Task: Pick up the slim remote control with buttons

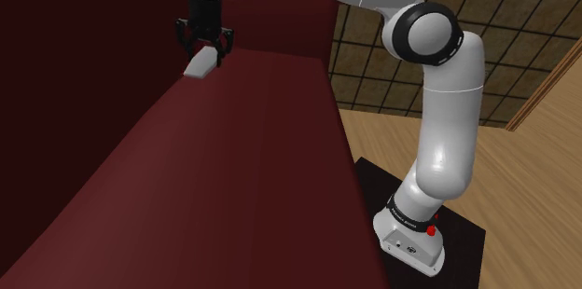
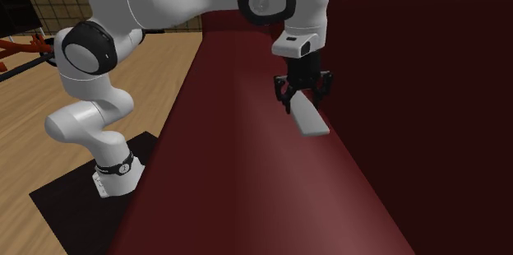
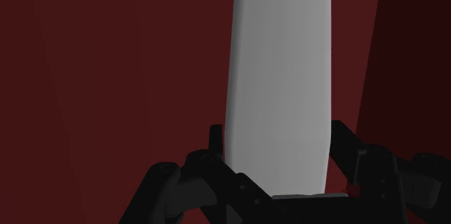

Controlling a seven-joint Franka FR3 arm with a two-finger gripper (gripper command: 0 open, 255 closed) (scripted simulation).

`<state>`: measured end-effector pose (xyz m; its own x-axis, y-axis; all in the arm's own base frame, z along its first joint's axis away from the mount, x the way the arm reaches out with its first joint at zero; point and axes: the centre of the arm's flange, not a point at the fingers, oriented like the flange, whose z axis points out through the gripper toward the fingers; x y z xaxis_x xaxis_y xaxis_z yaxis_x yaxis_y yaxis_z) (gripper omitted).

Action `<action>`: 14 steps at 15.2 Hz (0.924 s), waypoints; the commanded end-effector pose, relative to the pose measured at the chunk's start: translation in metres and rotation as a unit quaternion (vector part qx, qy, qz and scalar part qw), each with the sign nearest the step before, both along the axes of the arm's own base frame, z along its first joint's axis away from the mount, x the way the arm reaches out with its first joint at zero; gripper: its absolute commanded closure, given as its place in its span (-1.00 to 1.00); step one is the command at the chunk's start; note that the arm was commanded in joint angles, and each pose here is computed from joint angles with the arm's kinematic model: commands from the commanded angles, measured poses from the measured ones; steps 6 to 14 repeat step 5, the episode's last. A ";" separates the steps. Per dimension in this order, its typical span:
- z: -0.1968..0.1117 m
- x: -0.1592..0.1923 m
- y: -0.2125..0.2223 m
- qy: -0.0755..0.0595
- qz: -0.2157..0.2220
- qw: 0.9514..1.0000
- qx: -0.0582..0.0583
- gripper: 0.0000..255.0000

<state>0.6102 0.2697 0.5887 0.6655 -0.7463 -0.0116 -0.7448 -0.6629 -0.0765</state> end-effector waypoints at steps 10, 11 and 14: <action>0.022 -0.001 -0.001 0.000 0.000 1.000 0.000 1.00; 0.022 -0.001 -0.001 0.000 0.000 1.000 0.000 1.00; 0.022 -0.001 -0.001 0.000 0.000 1.000 0.000 1.00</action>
